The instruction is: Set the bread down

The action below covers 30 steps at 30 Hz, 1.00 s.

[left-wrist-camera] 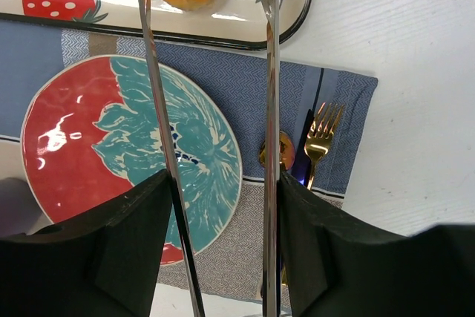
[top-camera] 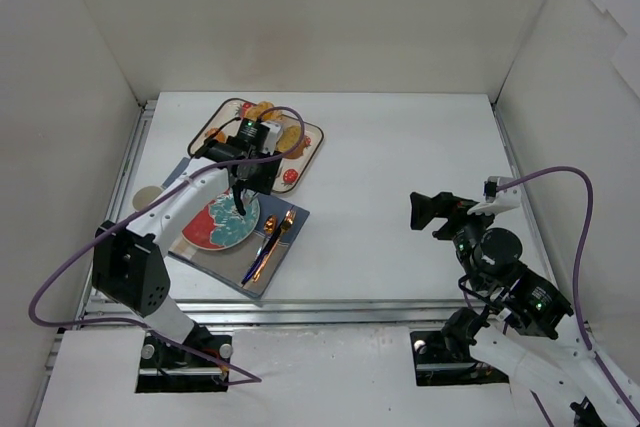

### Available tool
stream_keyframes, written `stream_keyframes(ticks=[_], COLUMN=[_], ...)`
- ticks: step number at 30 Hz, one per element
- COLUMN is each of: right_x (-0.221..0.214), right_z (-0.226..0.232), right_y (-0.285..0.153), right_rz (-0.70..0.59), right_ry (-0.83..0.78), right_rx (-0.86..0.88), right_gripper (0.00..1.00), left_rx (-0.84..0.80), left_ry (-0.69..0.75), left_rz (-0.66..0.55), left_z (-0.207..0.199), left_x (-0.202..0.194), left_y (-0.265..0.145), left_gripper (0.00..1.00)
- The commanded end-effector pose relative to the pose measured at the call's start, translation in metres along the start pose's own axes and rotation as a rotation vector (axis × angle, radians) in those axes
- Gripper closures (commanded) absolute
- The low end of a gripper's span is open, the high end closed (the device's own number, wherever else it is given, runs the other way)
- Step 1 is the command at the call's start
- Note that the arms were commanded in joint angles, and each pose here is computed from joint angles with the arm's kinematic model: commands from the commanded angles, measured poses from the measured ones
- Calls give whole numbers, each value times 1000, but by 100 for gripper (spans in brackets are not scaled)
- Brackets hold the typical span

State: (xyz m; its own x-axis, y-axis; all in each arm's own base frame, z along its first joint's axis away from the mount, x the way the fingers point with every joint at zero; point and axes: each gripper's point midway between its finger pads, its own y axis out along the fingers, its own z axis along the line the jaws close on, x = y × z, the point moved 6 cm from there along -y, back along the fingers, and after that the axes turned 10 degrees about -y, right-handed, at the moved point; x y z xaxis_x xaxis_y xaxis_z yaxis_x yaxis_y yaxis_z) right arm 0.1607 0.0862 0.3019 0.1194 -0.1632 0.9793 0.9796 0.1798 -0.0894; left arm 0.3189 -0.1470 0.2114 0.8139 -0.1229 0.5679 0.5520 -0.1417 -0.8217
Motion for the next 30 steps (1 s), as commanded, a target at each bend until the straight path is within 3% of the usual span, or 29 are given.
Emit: stream_keyframes(ticks=[1,30], right_x=[8,10], right_z=[4,3], right_y=[4,1], right_rz=[-36,-47], right_ry=[25,32], right_rx=[0,9], right_gripper=[2,2], left_rx=[-19,-56], left_ry=[-59,-112], left_rz=[-122,-56], left_z=[5,17], left_x=[20,12], left_y=[-18,33], left_gripper=[48,46])
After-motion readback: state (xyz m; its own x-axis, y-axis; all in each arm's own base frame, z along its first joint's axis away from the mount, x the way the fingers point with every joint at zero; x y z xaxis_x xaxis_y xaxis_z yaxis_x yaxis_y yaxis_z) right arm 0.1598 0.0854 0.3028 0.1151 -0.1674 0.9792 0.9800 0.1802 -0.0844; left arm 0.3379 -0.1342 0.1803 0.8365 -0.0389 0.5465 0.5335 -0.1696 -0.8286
